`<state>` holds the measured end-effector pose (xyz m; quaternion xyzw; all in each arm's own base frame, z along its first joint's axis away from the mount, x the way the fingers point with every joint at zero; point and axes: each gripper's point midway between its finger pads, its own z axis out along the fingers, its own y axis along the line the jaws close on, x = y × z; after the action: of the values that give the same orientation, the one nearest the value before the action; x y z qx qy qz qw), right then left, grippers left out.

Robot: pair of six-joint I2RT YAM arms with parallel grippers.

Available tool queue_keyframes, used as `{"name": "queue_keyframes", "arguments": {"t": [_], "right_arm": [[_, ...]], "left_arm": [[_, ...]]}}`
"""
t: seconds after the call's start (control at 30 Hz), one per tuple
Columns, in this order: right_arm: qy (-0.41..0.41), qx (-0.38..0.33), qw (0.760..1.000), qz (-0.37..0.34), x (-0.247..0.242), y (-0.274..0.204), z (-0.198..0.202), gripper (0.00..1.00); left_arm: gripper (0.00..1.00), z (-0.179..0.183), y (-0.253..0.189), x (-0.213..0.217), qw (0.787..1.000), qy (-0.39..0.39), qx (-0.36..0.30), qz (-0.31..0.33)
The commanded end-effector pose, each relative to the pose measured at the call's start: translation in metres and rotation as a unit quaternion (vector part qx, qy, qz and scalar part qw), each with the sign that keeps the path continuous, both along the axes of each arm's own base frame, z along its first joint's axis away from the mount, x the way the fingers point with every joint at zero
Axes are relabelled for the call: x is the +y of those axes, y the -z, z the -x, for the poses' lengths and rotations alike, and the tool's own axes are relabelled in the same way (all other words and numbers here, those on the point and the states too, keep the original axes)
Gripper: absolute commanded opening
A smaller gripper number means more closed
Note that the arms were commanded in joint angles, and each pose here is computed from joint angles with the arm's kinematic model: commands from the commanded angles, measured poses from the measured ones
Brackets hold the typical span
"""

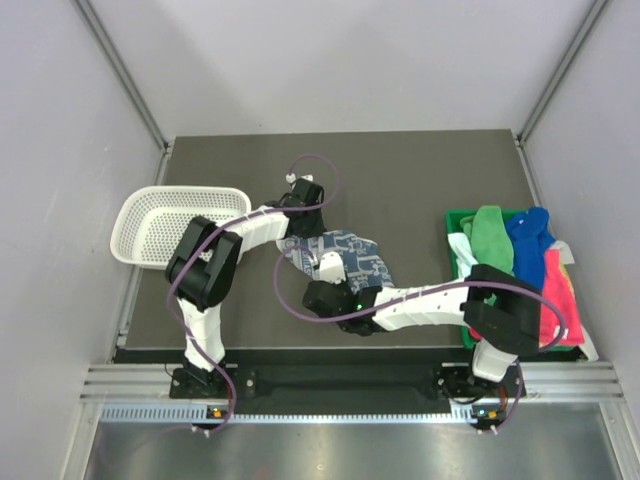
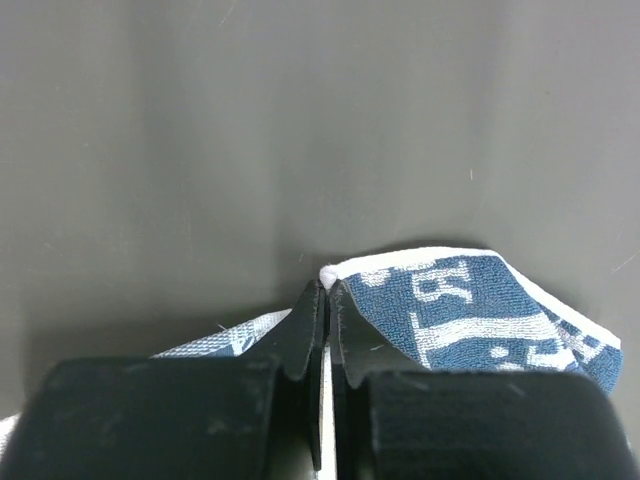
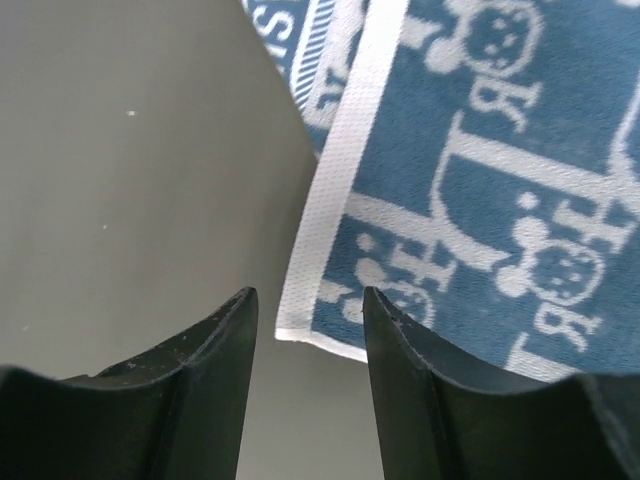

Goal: Fold and stack the towels
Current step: Flatten out the crumpled towel

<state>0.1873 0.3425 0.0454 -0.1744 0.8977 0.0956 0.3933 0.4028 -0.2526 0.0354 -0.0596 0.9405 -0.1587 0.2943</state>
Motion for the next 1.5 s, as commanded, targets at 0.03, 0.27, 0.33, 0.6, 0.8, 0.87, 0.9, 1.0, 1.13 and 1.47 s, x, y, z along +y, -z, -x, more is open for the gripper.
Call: {"name": "queue_keyframes", "arguments": {"t": [0.03, 0.27, 0.33, 0.6, 0.8, 0.87, 0.9, 1.0, 1.13, 1.47], "right_arm": [[0.0, -0.001, 1.0, -0.003, 0.016, -0.001, 0.005, 0.47], [0.02, 0.019, 0.999, 0.028, -0.002, 0.023, 0.012, 0.47], [0.018, 0.022, 0.999, 0.035, -0.004, 0.03, 0.014, 0.41], [0.036, 0.011, 0.998, 0.055, -0.024, 0.014, 0.012, 0.0], [0.045, -0.04, 0.998, 0.009, -0.052, -0.067, 0.007, 0.0], [0.046, -0.059, 0.997, -0.018, -0.058, -0.097, 0.005, 0.0], [0.046, -0.063, 0.997, -0.016, -0.064, -0.103, 0.005, 0.0], [0.049, -0.084, 0.995, -0.028, -0.077, -0.132, 0.004, 0.0], [0.076, -0.123, 0.988, -0.053, -0.103, -0.172, -0.003, 0.0], [0.076, -0.207, 0.968, -0.12, -0.145, -0.28, -0.006, 0.0]], "left_arm": [[0.0, -0.012, -0.018, -0.006, 0.999, 0.006, -0.029, 0.015], [0.0, -0.014, -0.021, -0.006, 0.999, 0.009, -0.033, 0.014], [0.0, -0.015, -0.024, -0.007, 0.999, 0.012, -0.037, 0.014], [0.0, -0.019, -0.048, -0.005, 0.998, 0.017, -0.061, 0.011], [0.0, -0.019, -0.102, 0.003, 0.994, 0.008, -0.105, 0.017], [0.0, -0.016, -0.123, 0.005, 0.992, 0.007, -0.123, 0.025], [0.0, -0.015, -0.13, 0.007, 0.991, 0.004, -0.128, 0.027], [0.0, -0.004, -0.153, 0.012, 0.989, -0.001, -0.144, 0.04], [0.0, 0.012, -0.187, 0.021, 0.982, -0.006, -0.176, 0.062], [0.0, 0.086, -0.307, 0.035, 0.954, 0.054, -0.272, 0.11]]}}
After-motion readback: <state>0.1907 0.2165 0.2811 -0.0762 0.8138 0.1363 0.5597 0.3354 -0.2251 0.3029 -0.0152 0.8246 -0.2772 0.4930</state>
